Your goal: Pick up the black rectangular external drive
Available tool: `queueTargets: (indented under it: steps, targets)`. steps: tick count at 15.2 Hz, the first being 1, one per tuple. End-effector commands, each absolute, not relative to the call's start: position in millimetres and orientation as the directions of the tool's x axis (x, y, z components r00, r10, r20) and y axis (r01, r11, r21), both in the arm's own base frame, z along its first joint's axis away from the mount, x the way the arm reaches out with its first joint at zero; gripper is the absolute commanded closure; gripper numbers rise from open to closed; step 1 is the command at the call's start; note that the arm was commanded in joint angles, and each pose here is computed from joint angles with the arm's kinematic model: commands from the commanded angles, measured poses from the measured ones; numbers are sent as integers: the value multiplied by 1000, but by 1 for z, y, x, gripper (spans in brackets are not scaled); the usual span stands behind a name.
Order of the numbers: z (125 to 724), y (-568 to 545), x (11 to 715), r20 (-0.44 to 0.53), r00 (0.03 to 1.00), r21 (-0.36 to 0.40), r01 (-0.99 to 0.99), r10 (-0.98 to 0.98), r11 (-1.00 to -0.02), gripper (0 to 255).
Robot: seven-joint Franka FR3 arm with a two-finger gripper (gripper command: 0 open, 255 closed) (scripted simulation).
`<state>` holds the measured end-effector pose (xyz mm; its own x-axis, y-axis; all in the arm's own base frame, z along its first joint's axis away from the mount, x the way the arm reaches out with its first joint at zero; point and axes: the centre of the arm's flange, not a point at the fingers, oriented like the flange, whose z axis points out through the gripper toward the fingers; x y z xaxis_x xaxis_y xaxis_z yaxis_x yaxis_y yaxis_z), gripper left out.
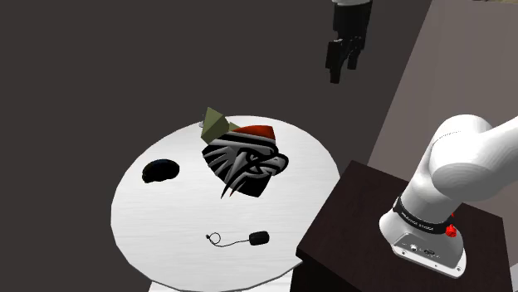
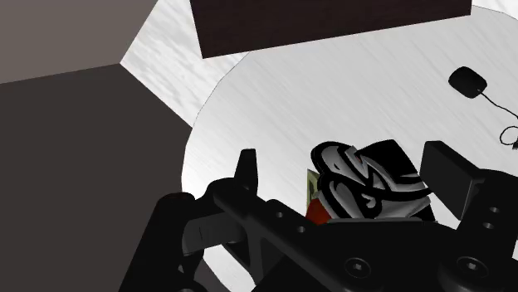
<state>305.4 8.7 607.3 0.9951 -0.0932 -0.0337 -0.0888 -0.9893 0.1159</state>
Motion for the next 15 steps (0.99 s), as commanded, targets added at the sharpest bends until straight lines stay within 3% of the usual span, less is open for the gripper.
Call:
queueTargets:
  steps: [1,15]
  targets:
    - [607,9,305,-34,995,116,-89,-93,-989,0]
    - [452,91,350,-31,997,77,68,65,-995,0]
